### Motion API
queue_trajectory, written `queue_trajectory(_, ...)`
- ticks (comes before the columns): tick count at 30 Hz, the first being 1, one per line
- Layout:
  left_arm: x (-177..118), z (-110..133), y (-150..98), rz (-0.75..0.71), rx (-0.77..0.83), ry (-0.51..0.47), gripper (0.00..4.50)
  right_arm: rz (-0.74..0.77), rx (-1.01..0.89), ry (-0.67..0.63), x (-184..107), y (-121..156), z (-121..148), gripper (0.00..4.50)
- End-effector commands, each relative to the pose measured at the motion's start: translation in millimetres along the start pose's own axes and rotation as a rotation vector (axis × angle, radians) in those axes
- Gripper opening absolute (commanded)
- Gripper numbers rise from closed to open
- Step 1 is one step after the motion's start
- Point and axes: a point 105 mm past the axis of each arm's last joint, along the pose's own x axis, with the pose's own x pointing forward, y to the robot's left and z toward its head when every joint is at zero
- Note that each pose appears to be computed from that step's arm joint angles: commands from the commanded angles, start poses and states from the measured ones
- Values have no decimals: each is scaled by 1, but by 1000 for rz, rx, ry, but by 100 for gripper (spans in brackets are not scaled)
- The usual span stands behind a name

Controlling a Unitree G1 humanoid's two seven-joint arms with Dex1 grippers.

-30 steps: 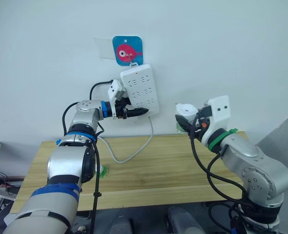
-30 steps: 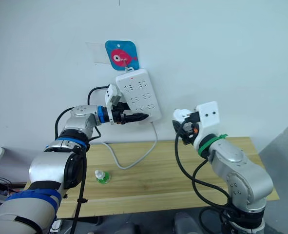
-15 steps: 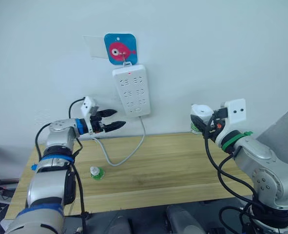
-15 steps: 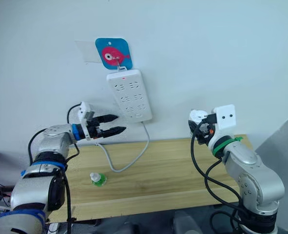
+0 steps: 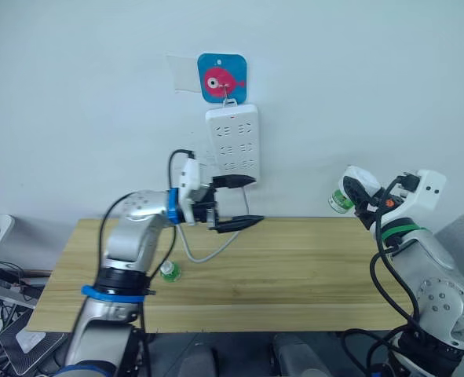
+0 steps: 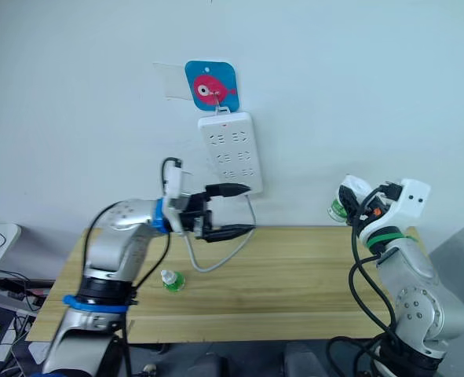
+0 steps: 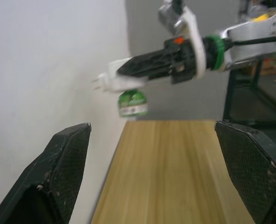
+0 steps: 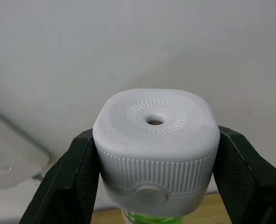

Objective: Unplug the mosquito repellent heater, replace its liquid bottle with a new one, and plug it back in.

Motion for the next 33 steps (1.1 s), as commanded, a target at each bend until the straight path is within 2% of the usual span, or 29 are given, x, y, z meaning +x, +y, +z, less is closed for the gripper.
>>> queue_trajectory(1,18,4,7,10,54,-50,446,0,126,-106,-3,6,17,297)
queue_trajectory(5,42,2,10,12,63,-113,446,-3,403,-193,-9,8,27,297)
queue_trajectory(10,64,0,0,-1,64,-173,446,37,518,-193,-15,14,32,297)
queue_trajectory(13,77,0,3,53,65,-212,446,55,538,-171,-16,19,31,297)
queue_trajectory(19,102,1,2,69,66,-254,446,125,585,-142,-18,38,32,297)
queue_trajectory(25,105,-2,6,81,73,-250,446,177,597,-116,-19,53,33,297)
queue_trajectory(33,107,-2,13,110,82,-250,446,191,599,-98,-20,57,33,297)
